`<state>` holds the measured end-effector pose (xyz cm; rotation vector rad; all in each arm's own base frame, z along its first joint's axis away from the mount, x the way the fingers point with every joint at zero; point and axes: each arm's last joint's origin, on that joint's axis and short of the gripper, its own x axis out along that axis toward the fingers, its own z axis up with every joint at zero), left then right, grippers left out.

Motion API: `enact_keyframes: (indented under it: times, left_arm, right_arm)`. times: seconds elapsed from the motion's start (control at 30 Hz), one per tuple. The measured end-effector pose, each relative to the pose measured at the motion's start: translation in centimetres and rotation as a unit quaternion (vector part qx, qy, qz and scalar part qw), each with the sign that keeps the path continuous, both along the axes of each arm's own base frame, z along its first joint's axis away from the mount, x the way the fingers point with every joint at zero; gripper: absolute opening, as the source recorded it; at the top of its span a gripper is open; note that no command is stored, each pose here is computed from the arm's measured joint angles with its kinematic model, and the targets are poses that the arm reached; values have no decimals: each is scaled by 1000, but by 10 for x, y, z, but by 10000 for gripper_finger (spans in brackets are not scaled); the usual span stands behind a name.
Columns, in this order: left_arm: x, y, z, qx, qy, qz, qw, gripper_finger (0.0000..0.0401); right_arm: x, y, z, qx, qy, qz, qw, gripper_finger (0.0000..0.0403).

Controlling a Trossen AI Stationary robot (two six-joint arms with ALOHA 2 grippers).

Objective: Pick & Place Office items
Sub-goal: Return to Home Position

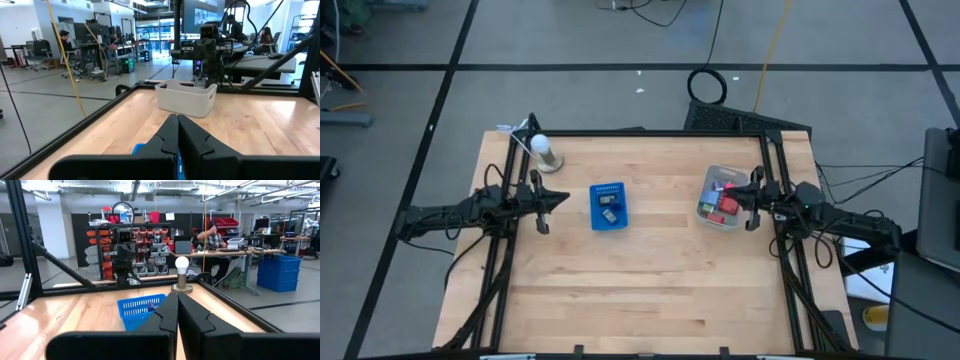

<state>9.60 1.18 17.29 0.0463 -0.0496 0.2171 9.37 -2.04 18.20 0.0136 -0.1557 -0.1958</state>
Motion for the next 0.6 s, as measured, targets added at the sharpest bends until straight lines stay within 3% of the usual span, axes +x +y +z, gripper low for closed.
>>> enact_keyframes:
  times: [0.6]
  left_arm:
    - [0,0,-1,10,9,1,1000,13]
  right_arm:
    - [-1,0,4,-3,-21,2,1000,0]
